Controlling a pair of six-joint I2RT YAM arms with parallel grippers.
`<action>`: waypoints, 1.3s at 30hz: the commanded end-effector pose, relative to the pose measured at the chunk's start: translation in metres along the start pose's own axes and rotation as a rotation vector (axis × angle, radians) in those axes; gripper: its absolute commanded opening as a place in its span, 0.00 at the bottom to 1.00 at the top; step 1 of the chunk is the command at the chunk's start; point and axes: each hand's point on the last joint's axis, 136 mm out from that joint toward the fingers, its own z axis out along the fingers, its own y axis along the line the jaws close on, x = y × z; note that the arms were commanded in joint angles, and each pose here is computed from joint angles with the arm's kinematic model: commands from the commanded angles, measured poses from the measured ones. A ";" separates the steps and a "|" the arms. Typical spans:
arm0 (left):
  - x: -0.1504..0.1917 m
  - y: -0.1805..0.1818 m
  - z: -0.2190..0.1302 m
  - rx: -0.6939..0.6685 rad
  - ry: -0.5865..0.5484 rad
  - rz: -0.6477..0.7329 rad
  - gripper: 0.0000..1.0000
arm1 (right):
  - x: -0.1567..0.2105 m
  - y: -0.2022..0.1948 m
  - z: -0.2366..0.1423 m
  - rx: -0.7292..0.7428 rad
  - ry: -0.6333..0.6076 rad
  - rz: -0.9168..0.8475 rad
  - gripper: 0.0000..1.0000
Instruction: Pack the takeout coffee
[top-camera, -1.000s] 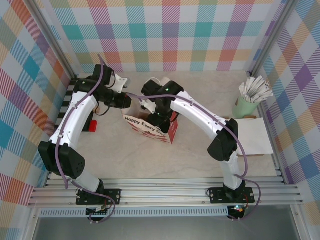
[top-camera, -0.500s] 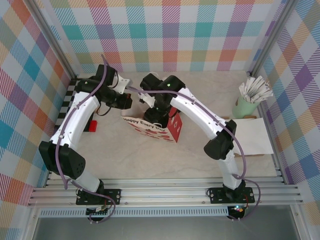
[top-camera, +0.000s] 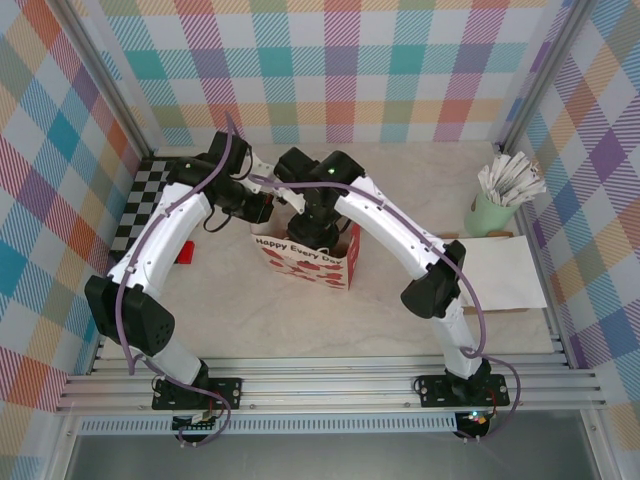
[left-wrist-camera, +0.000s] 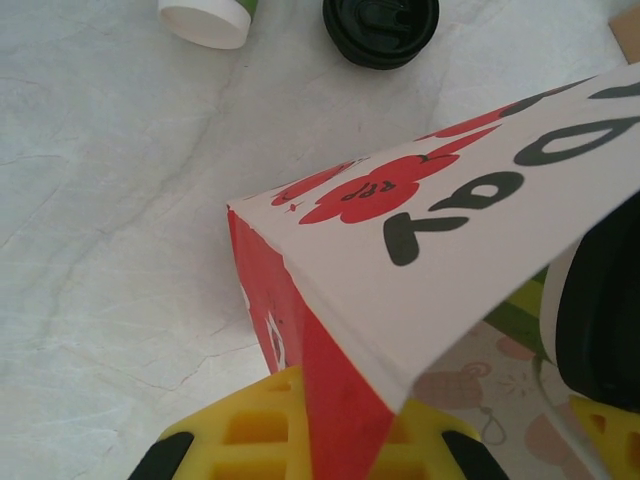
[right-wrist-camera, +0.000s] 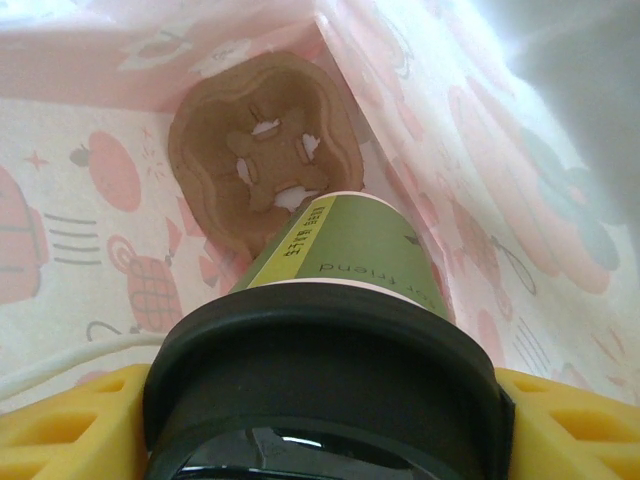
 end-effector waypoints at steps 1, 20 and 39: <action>-0.002 0.001 -0.011 -0.019 -0.007 0.032 0.00 | 0.024 -0.004 -0.004 0.013 0.083 -0.026 0.54; -0.008 -0.007 -0.017 0.059 -0.057 0.021 0.00 | 0.039 0.006 0.046 -0.044 0.177 0.040 0.54; -0.016 -0.011 -0.025 0.172 -0.085 -0.047 0.00 | 0.067 0.002 0.089 -0.026 0.249 -0.019 0.53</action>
